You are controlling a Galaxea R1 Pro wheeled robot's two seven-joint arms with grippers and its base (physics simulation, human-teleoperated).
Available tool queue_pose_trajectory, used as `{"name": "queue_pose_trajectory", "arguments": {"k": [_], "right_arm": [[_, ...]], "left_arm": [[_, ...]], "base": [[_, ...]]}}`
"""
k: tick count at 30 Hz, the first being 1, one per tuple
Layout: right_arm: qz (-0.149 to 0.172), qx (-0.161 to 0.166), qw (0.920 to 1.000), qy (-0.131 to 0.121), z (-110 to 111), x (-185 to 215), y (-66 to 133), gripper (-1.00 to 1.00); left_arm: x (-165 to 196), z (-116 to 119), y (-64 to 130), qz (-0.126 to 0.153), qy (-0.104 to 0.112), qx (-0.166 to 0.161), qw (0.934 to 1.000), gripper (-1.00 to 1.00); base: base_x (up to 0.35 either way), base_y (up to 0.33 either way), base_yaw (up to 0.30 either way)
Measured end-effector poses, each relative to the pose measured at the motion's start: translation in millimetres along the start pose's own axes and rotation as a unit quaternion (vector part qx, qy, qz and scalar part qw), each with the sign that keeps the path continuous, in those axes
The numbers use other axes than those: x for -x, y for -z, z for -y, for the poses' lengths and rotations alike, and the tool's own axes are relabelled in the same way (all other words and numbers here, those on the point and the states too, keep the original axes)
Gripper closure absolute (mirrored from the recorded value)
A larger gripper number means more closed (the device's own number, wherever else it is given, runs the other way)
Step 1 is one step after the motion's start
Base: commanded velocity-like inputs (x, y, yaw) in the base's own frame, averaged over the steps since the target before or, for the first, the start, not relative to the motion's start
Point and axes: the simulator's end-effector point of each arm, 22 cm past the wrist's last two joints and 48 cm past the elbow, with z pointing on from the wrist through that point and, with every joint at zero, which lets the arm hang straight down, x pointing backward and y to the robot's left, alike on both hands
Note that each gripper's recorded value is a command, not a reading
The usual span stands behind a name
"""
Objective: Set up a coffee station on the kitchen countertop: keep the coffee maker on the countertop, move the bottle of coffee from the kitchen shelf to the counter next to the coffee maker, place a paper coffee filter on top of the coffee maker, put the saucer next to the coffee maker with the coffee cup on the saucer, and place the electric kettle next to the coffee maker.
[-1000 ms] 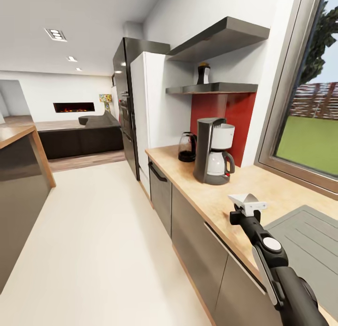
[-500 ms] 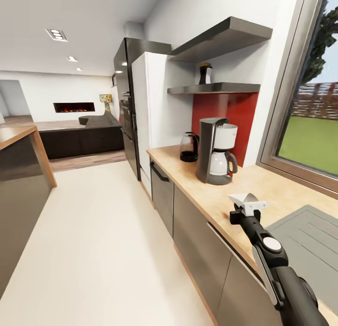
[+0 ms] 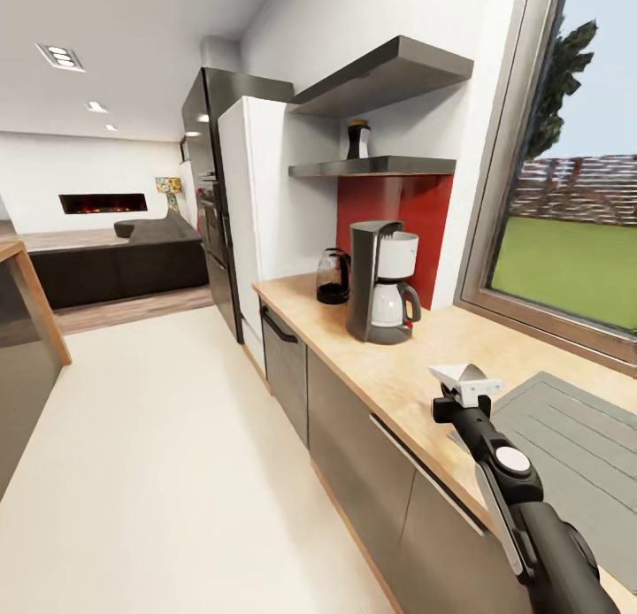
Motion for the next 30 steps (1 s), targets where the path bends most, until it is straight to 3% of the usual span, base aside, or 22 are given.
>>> {"name": "queue_pose_trajectory", "arguments": {"k": [17,30], "right_arm": [[0.000,0.000,1.0000,0.000,-0.4,0.5,0.0,1.00],[0.000,0.001,1.0000,0.000,-0.5,0.2,0.3,1.00]], "left_arm": [[0.0,-0.3,0.2,0.000,0.000,0.000,1.0000,-1.00],[0.0,-0.2,0.2,0.000,0.000,0.000,1.0000,-1.00]], "base": [[0.052,0.245,-0.035],[0.097,0.091,-0.156]]}}
